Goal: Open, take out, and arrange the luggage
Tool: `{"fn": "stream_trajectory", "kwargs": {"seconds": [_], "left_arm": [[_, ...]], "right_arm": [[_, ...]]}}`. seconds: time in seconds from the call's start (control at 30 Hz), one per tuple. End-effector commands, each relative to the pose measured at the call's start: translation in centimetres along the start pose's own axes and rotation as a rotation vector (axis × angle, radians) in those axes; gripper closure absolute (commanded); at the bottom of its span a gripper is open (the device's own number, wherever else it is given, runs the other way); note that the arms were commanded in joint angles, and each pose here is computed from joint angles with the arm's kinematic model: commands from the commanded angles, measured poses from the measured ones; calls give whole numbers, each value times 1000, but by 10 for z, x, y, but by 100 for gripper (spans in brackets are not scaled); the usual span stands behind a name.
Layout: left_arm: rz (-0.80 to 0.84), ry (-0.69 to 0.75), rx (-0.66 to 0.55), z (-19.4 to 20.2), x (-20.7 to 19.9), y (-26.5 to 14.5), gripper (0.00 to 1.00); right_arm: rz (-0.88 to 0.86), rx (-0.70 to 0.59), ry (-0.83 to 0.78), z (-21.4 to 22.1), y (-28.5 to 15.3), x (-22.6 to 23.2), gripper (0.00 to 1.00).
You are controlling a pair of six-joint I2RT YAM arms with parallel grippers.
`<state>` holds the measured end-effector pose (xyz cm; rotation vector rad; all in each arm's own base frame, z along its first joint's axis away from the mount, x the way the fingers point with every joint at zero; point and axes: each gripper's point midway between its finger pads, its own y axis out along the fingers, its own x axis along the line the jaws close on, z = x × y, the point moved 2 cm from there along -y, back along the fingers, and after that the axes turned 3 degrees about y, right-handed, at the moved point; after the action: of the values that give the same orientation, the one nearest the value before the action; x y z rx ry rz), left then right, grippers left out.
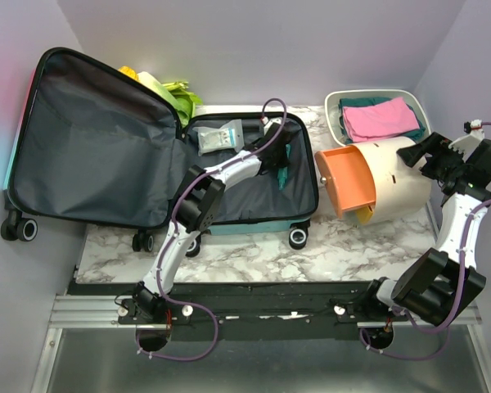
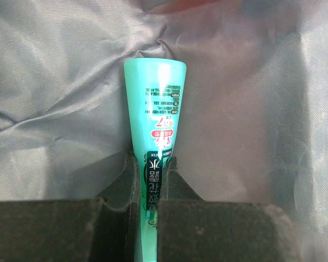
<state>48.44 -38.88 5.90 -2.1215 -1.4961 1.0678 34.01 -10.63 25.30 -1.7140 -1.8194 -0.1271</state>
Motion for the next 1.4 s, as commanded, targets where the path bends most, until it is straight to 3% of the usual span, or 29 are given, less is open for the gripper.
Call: {"fn": "stream_trajectory", "kwargs": {"seconds": [0.0,0.27,0.63,0.8,1.03,1.17,1.37], "left_arm": [[61,67,-14,-7,-16,-26,100],[206,43,-297,-53,-31,-100,100],[247,-31,-465,-89,-33,-176,100],[290,-163,-509,-111,-44,-221,100],[435,-346,-555,-134,-96,-267,100],[541,-334,-550,-125,-144,-279,100],[565,-337,-525,-100,-201,-272,100]], "right_arm": [[56,114,82,35,5,-13,9],[46,106,80,34,4,-10,9],[32,101,77,33,3,-7,9],[24,100,76,33,3,-5,9],[23,99,82,32,4,-5,9],[13,100,83,32,4,-4,9],[15,101,81,33,4,-4,9]]}}
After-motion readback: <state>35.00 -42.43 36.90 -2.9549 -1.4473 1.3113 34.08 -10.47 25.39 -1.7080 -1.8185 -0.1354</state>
